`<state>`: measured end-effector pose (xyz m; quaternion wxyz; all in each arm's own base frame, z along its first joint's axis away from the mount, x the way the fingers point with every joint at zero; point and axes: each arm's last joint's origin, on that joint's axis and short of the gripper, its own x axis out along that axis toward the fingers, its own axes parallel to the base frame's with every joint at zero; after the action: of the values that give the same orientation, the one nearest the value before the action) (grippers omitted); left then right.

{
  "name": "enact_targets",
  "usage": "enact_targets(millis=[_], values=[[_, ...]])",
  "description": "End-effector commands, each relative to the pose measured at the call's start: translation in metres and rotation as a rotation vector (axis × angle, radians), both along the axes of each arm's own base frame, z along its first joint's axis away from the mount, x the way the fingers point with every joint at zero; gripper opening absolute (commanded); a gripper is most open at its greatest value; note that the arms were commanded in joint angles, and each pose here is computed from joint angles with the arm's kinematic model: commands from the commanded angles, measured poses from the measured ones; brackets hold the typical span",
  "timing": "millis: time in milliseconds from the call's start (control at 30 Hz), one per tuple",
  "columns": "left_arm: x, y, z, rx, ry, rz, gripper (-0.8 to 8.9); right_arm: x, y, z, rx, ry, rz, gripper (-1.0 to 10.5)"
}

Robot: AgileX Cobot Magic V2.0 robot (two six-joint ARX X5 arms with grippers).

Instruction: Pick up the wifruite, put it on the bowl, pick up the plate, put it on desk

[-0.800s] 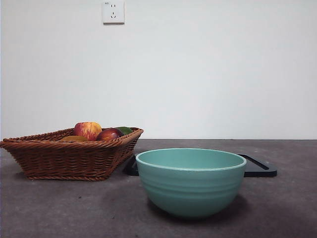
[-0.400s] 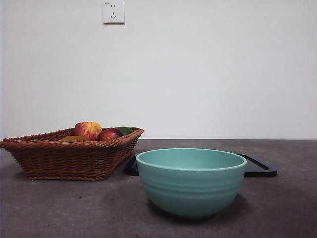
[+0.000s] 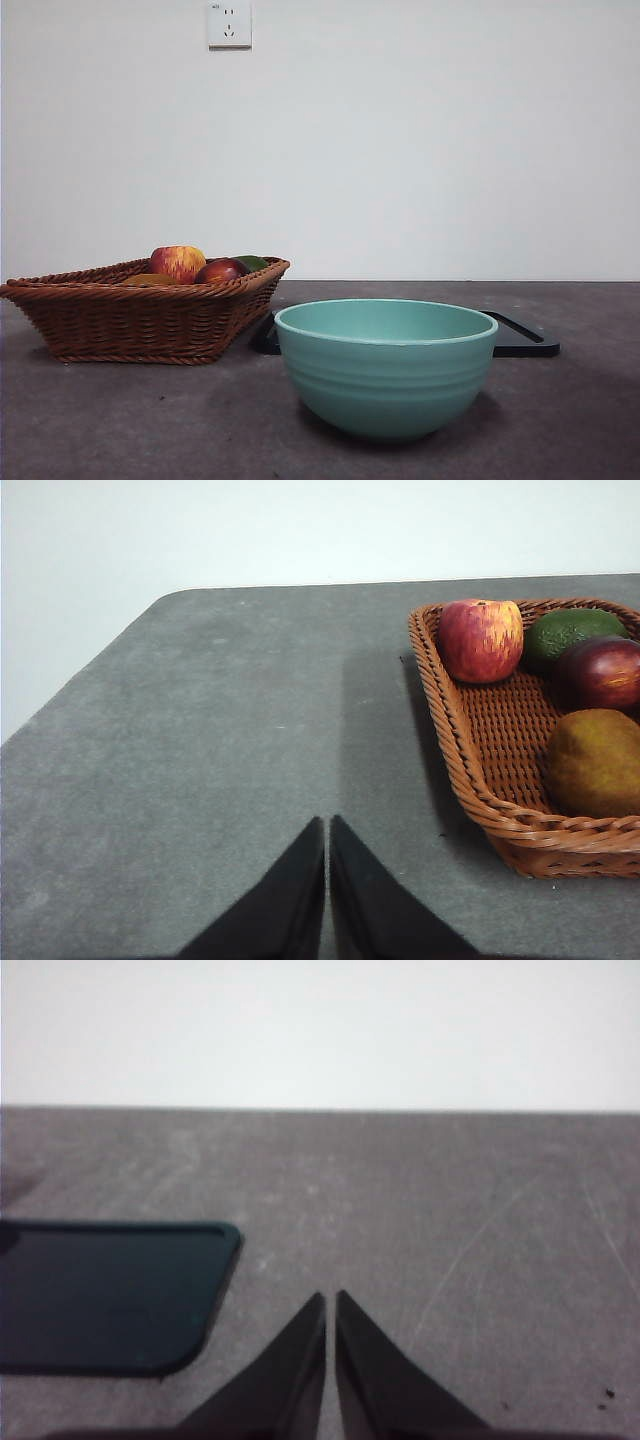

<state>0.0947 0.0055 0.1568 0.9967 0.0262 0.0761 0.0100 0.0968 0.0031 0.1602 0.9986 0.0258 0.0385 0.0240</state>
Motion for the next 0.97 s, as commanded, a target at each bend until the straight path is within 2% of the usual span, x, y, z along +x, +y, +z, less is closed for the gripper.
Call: enact_targets(millis=[33, 300, 967], values=[[0.0007, 0.0004, -0.0076, -0.004, 0.027, 0.006, 0.07, 0.0001, -0.0003, -0.0022, -0.001, 0.008, -0.006, 0.1], [0.0007, 0.0004, -0.0076, -0.004, 0.027, 0.006, 0.07, -0.0011, -0.0004, -0.0112, -0.003, 0.102, -0.008, 0.1], [0.0007, 0.0004, -0.0076, -0.004, 0.027, 0.006, 0.07, -0.0007, -0.0003, -0.0083, -0.002, 0.074, -0.003, 0.1]])
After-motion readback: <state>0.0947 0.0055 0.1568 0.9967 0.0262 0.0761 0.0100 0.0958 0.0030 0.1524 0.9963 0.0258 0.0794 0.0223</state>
